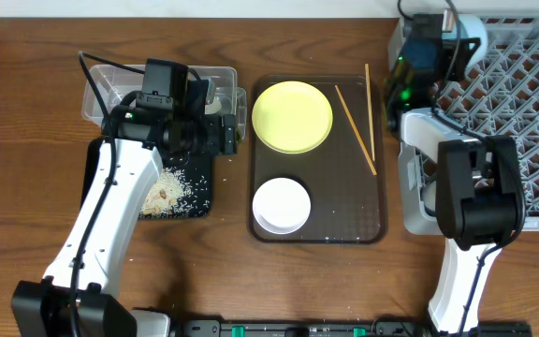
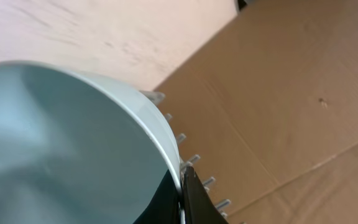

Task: Sort waste into correct bins and load items into the dishwasher rack
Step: 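Release light-blue bowl in rack and withdraw right gripper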

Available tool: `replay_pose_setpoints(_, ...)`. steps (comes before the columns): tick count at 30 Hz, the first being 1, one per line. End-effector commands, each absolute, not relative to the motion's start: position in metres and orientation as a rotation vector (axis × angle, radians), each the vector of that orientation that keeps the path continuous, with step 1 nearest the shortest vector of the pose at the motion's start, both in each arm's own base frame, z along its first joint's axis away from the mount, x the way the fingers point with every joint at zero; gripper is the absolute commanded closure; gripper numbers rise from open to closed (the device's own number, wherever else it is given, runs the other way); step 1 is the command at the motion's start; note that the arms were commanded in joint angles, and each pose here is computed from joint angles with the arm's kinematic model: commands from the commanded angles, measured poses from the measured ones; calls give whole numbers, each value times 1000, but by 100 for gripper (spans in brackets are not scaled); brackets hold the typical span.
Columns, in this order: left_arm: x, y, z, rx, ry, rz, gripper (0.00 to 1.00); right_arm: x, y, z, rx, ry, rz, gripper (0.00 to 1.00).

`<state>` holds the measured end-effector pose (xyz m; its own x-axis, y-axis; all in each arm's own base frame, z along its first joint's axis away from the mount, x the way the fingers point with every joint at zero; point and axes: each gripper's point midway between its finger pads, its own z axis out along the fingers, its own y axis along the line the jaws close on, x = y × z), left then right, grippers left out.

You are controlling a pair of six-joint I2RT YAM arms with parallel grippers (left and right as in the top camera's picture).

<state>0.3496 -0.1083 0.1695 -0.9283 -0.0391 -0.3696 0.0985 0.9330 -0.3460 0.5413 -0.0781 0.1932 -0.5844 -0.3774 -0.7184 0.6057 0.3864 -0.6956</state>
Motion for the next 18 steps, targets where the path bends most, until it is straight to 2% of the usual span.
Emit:
replay_pose_setpoints(1,352,-109,171,50,2709,-502,11,544,-70,190,215,1731,-1319,99)
replay_pose_setpoints(18,352,-109,171,50,2709,-502,11,533,-43,161,116,1858,-1400,99)
